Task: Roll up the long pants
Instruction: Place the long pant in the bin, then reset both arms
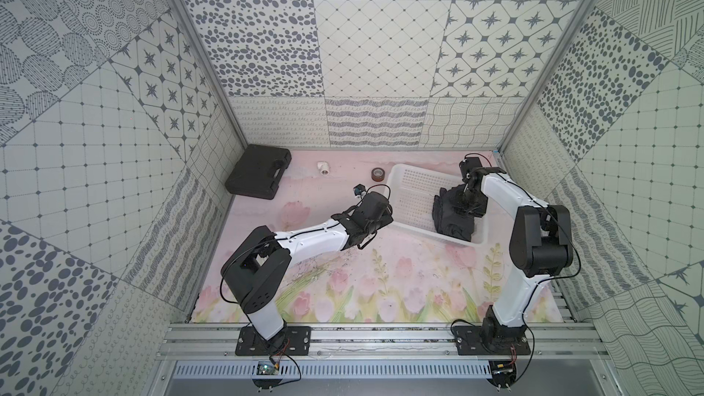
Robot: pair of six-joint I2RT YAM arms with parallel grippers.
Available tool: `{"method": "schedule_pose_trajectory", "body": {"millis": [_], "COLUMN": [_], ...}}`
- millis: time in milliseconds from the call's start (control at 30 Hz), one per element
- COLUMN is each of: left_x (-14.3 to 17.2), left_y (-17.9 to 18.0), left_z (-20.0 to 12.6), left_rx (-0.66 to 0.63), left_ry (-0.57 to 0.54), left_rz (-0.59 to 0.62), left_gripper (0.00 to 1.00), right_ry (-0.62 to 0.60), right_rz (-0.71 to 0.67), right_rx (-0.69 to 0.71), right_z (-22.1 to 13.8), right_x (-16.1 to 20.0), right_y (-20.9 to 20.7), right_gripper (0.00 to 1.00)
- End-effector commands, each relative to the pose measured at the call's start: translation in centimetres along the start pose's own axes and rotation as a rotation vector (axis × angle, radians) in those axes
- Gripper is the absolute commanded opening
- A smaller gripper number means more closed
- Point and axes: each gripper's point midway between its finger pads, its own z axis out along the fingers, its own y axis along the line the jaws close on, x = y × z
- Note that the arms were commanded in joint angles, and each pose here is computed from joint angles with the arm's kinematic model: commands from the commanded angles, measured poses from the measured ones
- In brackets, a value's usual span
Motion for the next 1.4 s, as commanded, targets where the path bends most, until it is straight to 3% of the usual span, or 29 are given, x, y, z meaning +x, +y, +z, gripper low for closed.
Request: {"method": "schedule_pose_trajectory", "body": {"millis": [0,33,67,133,233,267,300,467,567,667,733,800,867,1033,1200,1367], "left_x": [-5.5,-5.4,-5.2,-4.9,-4.5,-4.3,-4.1,-5.2,-7.7,-10.8,-12.6,-14.0,-15.3,-16.6,-15.7,-15.6], "left_y": [2.5,2.1,1.6,0.3,-0.3,-0.2,0.0,1.7,2.9,4.5,6.2,8.7,11.4,16.5,18.5,19.3], "left_z": [-0.8,-0.5,-0.3,0.1,0.3,0.3,0.1,-1.8,-4.2,-6.8,-8.3,-9.2,-10.3,-12.5,-11.9,-10.8], "left_rx": [-0.161,-0.153,-0.151,-0.135,-0.138,-0.131,-0.128,-0.156,-0.157,-0.166,-0.212,-0.246,-0.300,-0.349,-0.306,-0.305], "left_ry": [-0.268,-0.248,-0.222,-0.168,-0.086,-0.069,-0.051,-0.044,-0.073,-0.094,-0.100,-0.088,-0.096,-0.203,-0.255,-0.293], "left_rz": [0.040,0.060,0.090,0.156,0.224,0.231,0.238,0.230,0.244,0.376,0.518,0.575,0.558,0.471,0.422,0.514], "left_gripper": [0.00,0.00,0.06,0.32,0.52,0.70,0.99,0.99,1.00,1.00,0.99,0.99,0.99,1.00,1.00,1.00], "right_ry": [0.162,0.144,0.100,0.000,-0.135,-0.173,-0.213,-0.375,-0.461,-0.562,-0.697,-0.849,-0.941,-0.985,-1.079,-1.085], "right_rz": [-0.049,-0.031,-0.013,0.006,0.046,0.052,0.055,0.048,0.028,-0.010,-0.016,0.010,-0.009,-0.007,0.026,-0.037], "right_rx": [0.303,0.279,0.251,0.166,0.044,0.026,-0.004,-0.124,-0.138,-0.170,-0.183,-0.156,-0.180,-0.124,-0.165,-0.335], "right_z": [4.1,3.6,2.7,0.3,-4.3,-5.7,-7.3,-14.0,-16.2,-15.7,-15.1,-14.9,-14.9,-13.9,-13.4,-9.9], "right_x": [3.6,3.2,2.6,1.2,-1.2,-1.9,-2.7,-4.9,-5.3,-5.7,-6.4,-6.6,-6.1,-5.0,-3.5,-2.2], "right_y": [-6.4,-5.9,-5.3,-3.5,-1.6,-1.4,-1.1,-0.6,-1.1,-1.7,-2.6,-3.8,-4.0,-5.3,-6.1,-2.9], "right_gripper": [0.96,0.96,0.96,0.96,0.96,0.96,0.97,0.96,0.96,0.97,0.97,0.97,0.97,0.96,0.97,0.97]}}
